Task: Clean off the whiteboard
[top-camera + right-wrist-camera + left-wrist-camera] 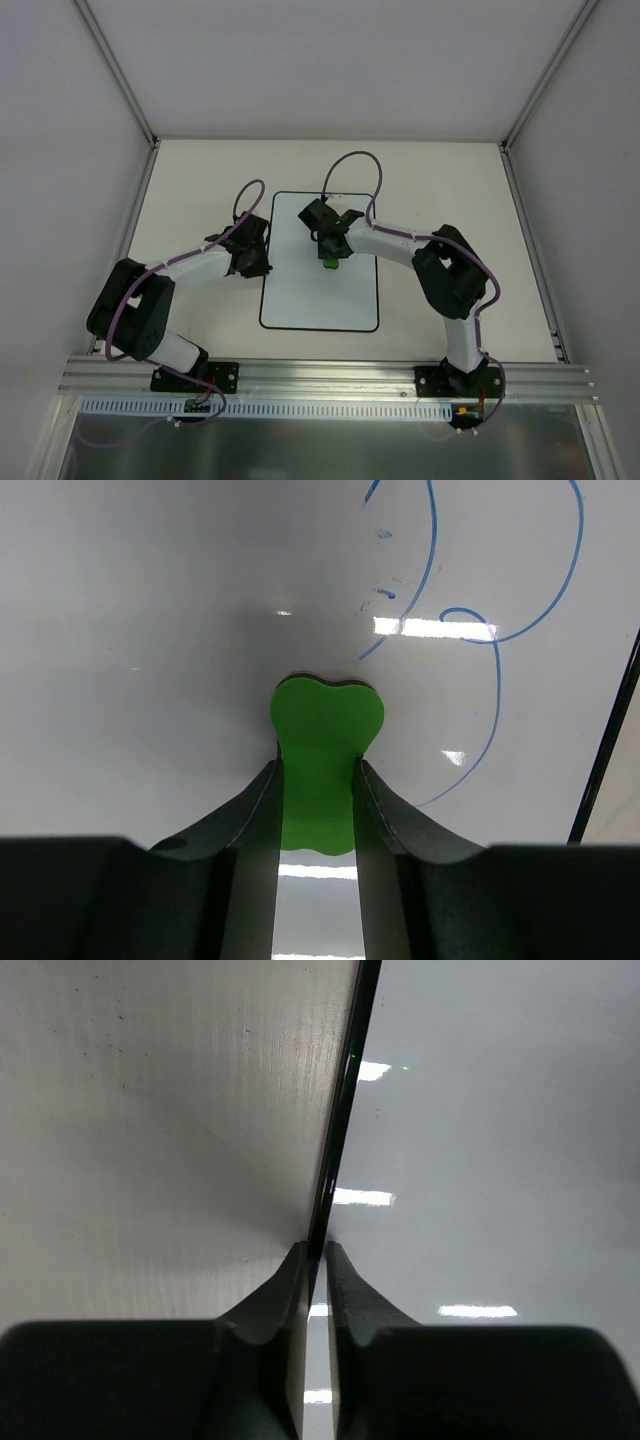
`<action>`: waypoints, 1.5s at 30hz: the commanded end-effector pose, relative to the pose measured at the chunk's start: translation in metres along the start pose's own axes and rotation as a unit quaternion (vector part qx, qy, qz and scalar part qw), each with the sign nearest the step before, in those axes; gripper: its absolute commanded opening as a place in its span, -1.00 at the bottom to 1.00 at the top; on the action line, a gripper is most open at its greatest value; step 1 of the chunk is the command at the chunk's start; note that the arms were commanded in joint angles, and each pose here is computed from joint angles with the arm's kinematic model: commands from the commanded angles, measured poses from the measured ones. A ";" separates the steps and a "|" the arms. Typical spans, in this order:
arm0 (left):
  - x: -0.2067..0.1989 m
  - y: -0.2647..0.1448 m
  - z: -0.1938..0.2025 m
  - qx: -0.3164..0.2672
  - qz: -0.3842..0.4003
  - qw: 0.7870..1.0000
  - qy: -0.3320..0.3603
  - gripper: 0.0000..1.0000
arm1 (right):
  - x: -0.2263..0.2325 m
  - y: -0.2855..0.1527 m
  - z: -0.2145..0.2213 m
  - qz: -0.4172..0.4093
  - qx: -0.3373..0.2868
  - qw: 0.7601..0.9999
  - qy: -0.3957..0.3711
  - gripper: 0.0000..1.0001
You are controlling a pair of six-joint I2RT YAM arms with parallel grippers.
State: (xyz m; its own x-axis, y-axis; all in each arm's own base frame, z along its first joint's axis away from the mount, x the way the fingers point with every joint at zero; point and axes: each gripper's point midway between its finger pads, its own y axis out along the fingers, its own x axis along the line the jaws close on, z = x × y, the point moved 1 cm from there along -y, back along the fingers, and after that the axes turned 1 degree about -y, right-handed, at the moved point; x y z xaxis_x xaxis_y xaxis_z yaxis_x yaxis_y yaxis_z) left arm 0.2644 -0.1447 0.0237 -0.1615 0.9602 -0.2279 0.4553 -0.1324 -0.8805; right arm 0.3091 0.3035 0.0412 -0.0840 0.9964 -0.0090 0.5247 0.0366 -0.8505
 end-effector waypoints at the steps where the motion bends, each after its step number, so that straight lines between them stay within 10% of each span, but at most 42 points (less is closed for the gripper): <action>1: 0.021 0.009 0.037 0.066 -0.043 0.997 0.017 -0.95 | 0.000 0.004 0.001 -0.005 0.007 1.000 -0.018 -0.68; 14: 0.039 0.009 0.050 0.098 -0.090 0.991 0.026 -1.00 | -0.132 -0.001 0.010 0.119 0.053 0.990 0.062 -0.99; 30: 0.030 -0.003 0.069 0.138 -0.041 0.989 0.028 -1.00 | 0.013 0.010 0.019 -0.051 0.091 0.993 -0.055 -0.99; 45: 0.038 -0.015 0.095 0.163 -0.032 0.986 0.022 -1.00 | -0.114 0.043 -0.023 0.084 0.119 0.989 0.039 -0.99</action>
State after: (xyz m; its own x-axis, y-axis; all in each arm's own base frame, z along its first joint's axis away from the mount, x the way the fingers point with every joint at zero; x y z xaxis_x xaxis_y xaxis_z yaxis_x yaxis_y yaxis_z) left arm 0.2415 -0.1589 0.0218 -0.1118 0.9434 -0.3122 0.4087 -0.2427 -0.8798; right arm 0.3732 0.2364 0.0410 0.0340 0.9990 0.0290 0.4227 0.0119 -0.9062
